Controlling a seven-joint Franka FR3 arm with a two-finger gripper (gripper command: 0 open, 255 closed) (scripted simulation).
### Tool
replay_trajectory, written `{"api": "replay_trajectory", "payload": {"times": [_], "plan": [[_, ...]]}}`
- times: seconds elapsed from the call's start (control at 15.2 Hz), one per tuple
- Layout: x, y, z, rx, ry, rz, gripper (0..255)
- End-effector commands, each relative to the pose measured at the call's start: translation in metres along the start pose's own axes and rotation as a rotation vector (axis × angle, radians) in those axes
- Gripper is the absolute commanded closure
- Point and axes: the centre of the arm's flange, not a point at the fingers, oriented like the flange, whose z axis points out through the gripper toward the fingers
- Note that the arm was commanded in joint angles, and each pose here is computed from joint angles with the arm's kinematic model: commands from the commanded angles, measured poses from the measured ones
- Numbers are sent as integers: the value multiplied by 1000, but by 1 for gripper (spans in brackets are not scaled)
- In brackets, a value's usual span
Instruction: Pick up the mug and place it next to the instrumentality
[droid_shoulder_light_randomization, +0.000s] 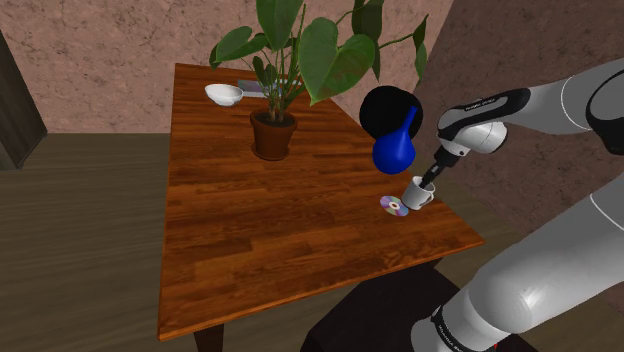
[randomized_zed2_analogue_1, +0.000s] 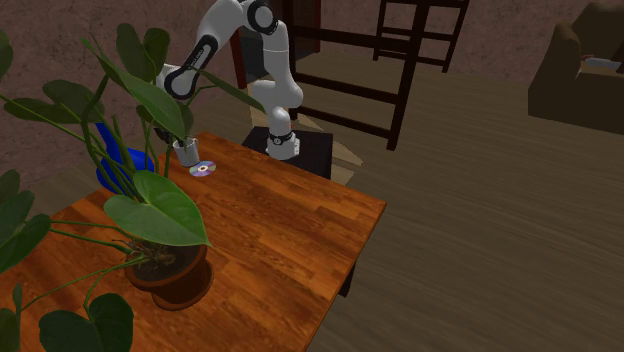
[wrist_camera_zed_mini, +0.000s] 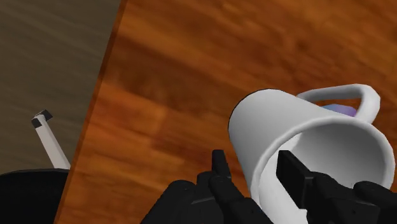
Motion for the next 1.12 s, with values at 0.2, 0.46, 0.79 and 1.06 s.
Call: {"api": "replay_trajectory", "payload": {"times": [0.2, 0.46, 0.79, 1.06], "plan": [[0, 0, 0, 0, 0, 0, 0], [0, 0, -40, 0, 0, 0, 0], [0, 0, -50, 0, 0, 0, 0], [0, 0, -50, 0, 0, 0, 0]]}}
